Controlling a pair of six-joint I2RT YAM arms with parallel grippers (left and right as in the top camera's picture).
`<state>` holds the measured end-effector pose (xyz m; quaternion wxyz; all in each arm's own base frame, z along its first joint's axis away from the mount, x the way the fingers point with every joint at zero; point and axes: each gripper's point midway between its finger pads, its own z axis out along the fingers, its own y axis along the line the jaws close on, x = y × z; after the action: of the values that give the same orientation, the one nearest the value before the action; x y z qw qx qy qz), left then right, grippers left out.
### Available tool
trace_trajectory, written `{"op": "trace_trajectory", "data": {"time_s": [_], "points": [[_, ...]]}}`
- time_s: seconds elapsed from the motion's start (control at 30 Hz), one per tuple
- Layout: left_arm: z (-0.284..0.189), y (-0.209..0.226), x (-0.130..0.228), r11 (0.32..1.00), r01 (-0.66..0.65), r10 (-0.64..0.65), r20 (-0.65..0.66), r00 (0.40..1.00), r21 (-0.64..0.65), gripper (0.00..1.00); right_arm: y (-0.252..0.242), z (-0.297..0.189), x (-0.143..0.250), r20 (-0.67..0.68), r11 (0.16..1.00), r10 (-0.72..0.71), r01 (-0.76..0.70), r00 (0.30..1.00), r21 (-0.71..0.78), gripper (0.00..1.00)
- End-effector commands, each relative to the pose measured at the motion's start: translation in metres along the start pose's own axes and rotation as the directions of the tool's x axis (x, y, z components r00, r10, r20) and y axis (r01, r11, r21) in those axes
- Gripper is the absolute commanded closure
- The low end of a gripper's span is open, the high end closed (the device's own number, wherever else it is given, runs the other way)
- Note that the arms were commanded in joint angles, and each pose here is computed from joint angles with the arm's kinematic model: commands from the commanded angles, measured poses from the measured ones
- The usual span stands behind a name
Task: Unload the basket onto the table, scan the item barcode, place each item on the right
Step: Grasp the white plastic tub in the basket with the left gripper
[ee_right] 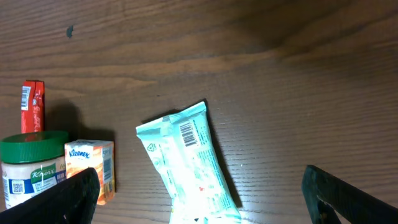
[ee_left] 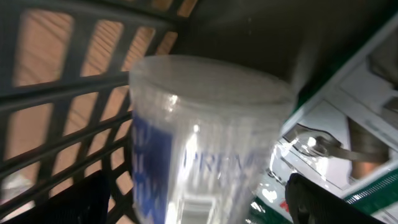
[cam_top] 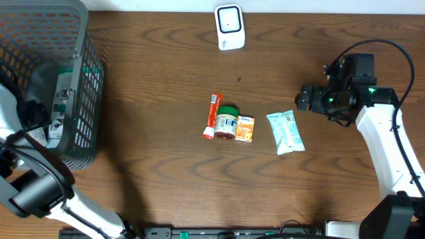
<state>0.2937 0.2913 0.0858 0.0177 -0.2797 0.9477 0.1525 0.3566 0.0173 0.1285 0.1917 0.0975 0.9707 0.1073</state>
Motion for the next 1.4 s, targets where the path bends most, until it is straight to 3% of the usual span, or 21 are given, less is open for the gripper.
{"op": "trace_trajectory", "data": {"time_s": [0.0,0.6,0.83,1.13,1.27,1.37], "points": [[0.008,-0.012,-0.001,0.995,0.016,-0.016,-0.003,1.0,0.103,0.14,0.001,-0.003,-0.003,0.011,1.0,-0.014,0.014,1.0,-0.003,0.01],[0.042,-0.014,0.006,0.993,-0.005,0.005,-0.003,1.0,0.12,0.14,0.003,-0.003,-0.002,0.01,1.0,-0.017,0.017,1.0,-0.004,0.01],[0.035,-0.011,-0.001,0.993,-0.001,-0.001,0.023,1.0,0.115,0.24,0.003,-0.003,-0.002,0.01,1.0,-0.017,0.017,1.0,-0.004,0.01],[-0.034,0.012,-0.033,0.995,0.042,-0.061,0.227,0.972,0.087,0.29,0.003,-0.003,-0.002,0.01,1.0,-0.017,0.017,1.0,-0.004,0.01],[-0.087,0.028,-0.045,0.994,0.08,-0.102,0.381,0.919,0.074,0.31,0.003,-0.003,-0.002,0.009,1.0,-0.017,0.017,1.0,-0.004,0.01],[-0.136,0.038,-0.052,0.985,0.143,-0.17,0.506,0.845,0.092,0.31,0.003,-0.003,-0.002,0.009,1.0,-0.017,0.017,1.0,-0.004,0.01]]}}
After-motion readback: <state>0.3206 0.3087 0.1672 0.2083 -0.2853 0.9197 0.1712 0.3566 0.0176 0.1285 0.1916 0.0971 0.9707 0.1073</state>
